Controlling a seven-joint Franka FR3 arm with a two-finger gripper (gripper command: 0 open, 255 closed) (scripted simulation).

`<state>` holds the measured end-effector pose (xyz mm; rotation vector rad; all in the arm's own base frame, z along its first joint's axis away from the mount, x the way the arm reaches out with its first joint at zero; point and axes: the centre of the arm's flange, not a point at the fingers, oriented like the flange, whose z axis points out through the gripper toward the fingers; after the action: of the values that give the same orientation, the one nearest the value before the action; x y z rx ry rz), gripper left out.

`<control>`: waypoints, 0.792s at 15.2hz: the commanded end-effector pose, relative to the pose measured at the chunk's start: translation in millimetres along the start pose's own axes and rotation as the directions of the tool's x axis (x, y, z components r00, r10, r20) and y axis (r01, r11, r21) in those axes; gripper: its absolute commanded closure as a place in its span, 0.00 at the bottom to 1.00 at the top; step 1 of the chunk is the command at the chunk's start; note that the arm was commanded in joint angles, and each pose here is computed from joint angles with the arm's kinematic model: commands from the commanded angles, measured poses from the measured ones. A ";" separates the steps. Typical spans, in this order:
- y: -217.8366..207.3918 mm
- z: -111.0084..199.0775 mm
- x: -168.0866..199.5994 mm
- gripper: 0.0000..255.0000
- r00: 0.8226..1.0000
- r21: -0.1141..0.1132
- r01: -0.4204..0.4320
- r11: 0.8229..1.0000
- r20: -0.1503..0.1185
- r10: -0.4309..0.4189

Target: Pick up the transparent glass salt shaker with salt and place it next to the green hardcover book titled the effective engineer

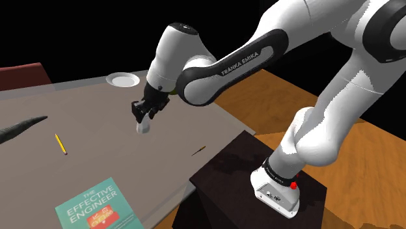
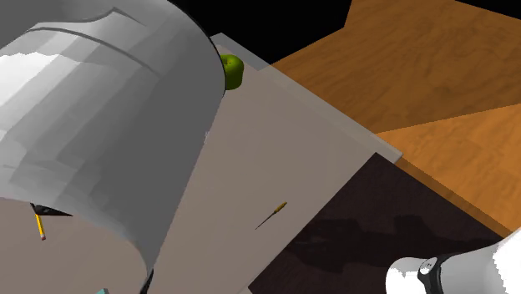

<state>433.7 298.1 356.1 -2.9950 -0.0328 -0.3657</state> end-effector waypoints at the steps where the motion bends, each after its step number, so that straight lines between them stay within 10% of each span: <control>1: -25.4 4.9 -12.9 1.00 1.000 0.000 -0.003 1.000 -0.001 0.003; 12: -157.0 26.7 -70.4 1.00 1.000 0.000 -0.003 1.000 -0.001 0.003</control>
<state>369.2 443.4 331.1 -2.9948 -0.0322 -0.3652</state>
